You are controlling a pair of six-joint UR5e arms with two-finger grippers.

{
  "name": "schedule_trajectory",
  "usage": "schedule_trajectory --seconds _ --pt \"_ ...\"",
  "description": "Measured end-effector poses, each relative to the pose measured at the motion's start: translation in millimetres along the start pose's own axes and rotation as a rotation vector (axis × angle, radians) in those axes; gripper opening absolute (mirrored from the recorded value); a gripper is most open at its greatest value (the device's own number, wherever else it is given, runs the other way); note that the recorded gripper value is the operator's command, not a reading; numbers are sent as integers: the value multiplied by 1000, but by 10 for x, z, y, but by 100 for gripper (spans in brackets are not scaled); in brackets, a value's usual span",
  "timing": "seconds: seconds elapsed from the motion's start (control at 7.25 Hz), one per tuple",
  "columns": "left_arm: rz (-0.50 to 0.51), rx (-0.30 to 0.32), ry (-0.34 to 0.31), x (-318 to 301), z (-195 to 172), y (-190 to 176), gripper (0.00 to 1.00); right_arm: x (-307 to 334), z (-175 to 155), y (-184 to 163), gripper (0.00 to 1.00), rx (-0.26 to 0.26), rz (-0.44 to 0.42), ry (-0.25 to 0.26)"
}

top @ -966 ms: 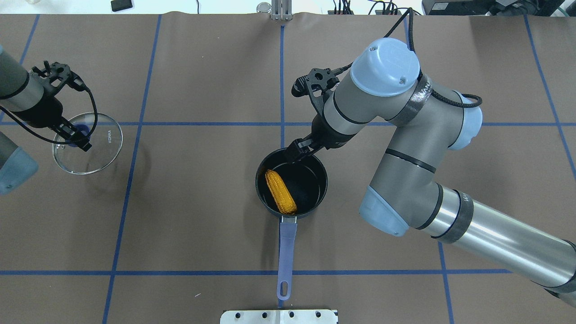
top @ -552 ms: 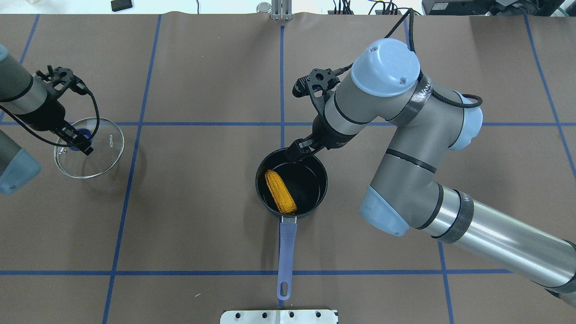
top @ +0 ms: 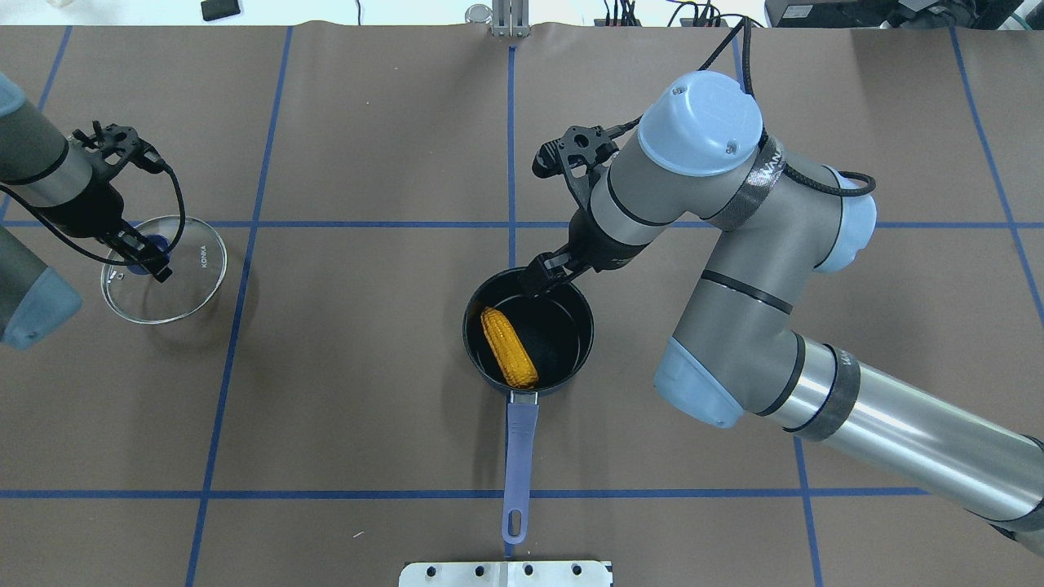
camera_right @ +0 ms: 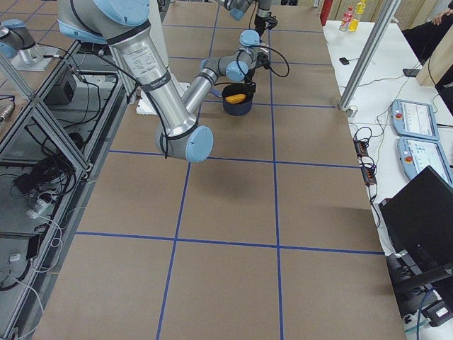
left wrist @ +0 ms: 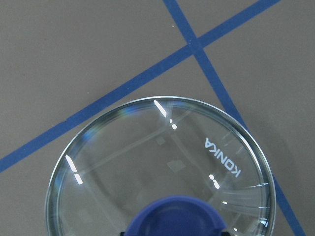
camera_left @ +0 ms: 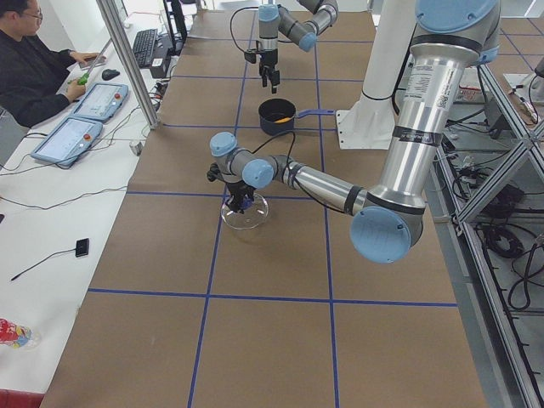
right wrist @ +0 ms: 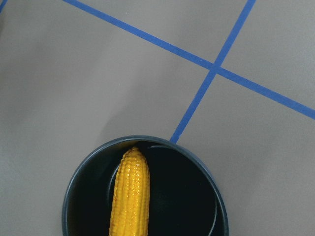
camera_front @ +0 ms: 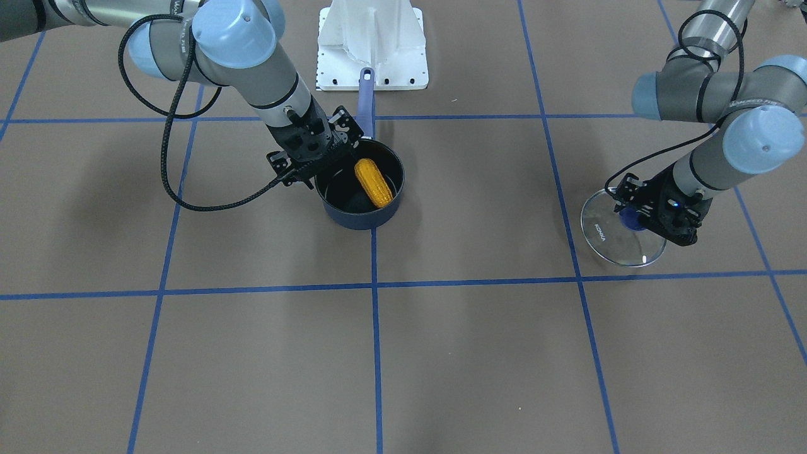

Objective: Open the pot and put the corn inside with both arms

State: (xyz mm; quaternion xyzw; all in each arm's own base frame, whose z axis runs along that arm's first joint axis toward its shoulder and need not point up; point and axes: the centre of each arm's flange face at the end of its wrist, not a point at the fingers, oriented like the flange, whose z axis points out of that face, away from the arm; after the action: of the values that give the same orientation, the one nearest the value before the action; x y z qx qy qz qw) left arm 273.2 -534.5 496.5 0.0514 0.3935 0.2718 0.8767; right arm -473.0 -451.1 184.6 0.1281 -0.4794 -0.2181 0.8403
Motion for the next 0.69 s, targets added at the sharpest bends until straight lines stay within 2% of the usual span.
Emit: schedule_trajectory --seconds 0.41,0.55,0.69 --pt "-5 -12 1 -24 66 -32 64 0 -4 -3 100 3 -2 0" --pt "-3 -14 1 -10 82 -54 86 5 -9 -7 100 4 -1 1" --pt "0 -12 2 9 81 -82 95 9 -13 -11 100 5 0 1"
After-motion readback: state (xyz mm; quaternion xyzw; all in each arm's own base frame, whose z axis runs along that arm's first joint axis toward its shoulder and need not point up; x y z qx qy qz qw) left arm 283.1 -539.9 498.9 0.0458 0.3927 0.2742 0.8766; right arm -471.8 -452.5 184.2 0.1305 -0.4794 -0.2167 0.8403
